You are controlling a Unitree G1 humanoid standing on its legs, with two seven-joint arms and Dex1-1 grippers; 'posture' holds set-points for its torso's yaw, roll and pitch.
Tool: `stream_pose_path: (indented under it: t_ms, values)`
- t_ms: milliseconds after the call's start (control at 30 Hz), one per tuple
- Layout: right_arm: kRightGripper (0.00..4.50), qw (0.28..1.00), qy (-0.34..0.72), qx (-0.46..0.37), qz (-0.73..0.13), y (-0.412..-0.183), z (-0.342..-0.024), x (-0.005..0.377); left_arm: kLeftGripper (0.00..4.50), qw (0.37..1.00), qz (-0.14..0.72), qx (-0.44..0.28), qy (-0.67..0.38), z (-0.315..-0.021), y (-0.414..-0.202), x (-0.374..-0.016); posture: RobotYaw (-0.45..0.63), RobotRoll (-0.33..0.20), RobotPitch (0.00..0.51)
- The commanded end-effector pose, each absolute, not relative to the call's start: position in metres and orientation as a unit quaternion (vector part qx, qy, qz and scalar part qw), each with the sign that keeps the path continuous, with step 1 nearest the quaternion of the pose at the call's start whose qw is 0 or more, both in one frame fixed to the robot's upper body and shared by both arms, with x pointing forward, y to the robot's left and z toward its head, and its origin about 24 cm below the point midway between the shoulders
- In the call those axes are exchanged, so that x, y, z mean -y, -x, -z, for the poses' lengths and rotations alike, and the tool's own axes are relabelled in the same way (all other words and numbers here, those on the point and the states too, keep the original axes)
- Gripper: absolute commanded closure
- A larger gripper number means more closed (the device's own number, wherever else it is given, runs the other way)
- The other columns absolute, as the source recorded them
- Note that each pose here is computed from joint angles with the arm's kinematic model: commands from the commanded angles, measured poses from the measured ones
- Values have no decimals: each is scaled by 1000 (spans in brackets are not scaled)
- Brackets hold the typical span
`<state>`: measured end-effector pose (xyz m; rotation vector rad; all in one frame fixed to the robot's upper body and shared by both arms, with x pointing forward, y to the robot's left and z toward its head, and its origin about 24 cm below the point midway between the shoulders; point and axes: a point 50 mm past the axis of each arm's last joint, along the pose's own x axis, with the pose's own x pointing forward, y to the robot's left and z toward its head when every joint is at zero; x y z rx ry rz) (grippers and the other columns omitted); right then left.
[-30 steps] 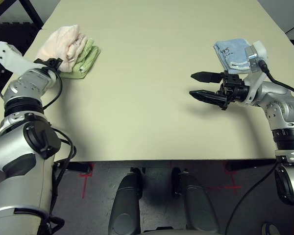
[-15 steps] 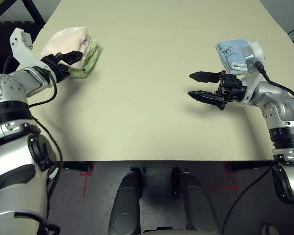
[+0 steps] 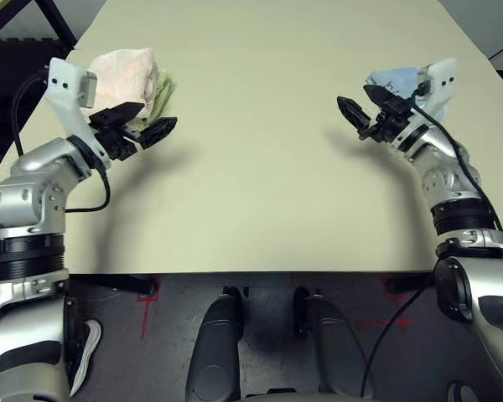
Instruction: Fold the towel and set it aside.
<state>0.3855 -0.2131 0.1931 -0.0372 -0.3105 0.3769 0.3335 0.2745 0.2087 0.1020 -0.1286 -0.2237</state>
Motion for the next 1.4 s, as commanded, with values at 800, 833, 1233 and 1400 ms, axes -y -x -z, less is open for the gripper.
stream_pose_path:
  t_ms: [800,833,1233,1400]
  values:
    - [0,989,6,142,-41,-380,-152,237,40,987,-55,135,-70,-163,-343,-284,-68,0,186]
    - [0,989,-1,144,-41,-380,-152,236,40,987,-59,137,-68,-162,-342,-285,-60,0,187]
    - [0,989,-6,138,-59,-381,-146,229,40,987,-49,126,-90,-156,-338,-286,-34,0,190]
    - [0,987,1,149,-65,-379,-148,232,40,987,-26,133,-89,-153,-335,-286,-67,0,186]
